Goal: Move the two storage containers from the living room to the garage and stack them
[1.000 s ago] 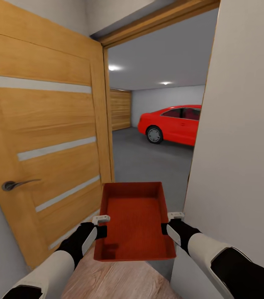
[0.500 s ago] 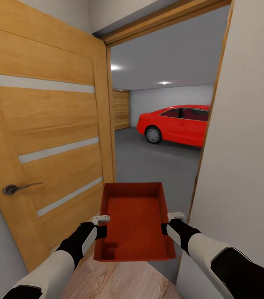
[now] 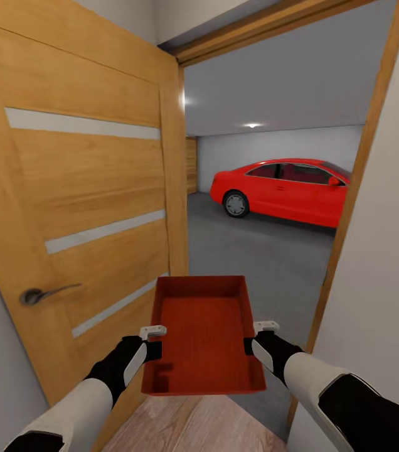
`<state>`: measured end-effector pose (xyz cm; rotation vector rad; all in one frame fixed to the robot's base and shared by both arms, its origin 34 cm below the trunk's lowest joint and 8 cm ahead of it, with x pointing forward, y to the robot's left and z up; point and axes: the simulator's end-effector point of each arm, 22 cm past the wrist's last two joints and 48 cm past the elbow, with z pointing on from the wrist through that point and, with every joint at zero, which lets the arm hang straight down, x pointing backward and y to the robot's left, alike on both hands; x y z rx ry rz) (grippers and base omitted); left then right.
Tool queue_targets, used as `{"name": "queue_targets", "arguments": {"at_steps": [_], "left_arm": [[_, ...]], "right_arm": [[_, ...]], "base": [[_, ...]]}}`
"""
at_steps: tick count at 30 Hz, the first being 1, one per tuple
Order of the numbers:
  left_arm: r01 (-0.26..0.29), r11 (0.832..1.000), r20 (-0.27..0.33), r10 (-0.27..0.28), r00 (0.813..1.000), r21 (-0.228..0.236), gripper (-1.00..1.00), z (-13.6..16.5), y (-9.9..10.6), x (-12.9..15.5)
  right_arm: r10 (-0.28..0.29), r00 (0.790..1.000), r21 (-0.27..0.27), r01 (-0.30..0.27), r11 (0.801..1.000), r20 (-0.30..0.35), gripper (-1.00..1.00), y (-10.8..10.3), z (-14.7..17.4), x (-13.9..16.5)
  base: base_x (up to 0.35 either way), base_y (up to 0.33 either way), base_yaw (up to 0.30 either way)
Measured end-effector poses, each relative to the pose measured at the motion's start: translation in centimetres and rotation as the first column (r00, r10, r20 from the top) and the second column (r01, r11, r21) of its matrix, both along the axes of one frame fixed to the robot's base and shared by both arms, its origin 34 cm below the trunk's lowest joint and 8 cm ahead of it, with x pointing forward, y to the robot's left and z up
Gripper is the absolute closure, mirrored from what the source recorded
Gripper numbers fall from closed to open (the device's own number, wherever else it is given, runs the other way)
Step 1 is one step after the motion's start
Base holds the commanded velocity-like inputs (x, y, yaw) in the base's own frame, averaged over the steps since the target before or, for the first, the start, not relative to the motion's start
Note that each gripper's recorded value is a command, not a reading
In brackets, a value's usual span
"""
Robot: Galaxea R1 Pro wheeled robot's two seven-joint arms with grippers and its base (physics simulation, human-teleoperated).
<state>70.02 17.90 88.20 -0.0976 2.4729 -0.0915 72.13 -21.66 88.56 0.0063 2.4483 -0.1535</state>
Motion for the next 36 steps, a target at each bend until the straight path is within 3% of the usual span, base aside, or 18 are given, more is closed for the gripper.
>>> {"name": "queue_targets", "arguments": {"at_steps": [19,29,36], "left_arm": [[-0.001,1.000,0.014,0.001,1.000,-0.002,1.00,0.56,-0.01,0.17],[-0.001,1.000,0.014,0.001,1.000,-0.002,1.00,0.62,0.00,0.17],[0.001,1.000,0.010,-0.001,1.000,0.001,1.00,0.63,0.01,0.11]], "right_arm": [[0.003,1.000,-0.004,-0.003,1.000,0.013,1.00,-0.01,0.67,0.21],[0.003,1.000,-0.003,-0.003,1.000,0.014,1.00,0.00,0.72,0.21],[-0.001,1.000,0.001,0.001,1.000,0.010,1.00,0.01,0.61,0.08]], "base": [[0.006,0.012,-0.211],[0.001,0.006,-0.028],[0.109,0.240,0.000]]}}
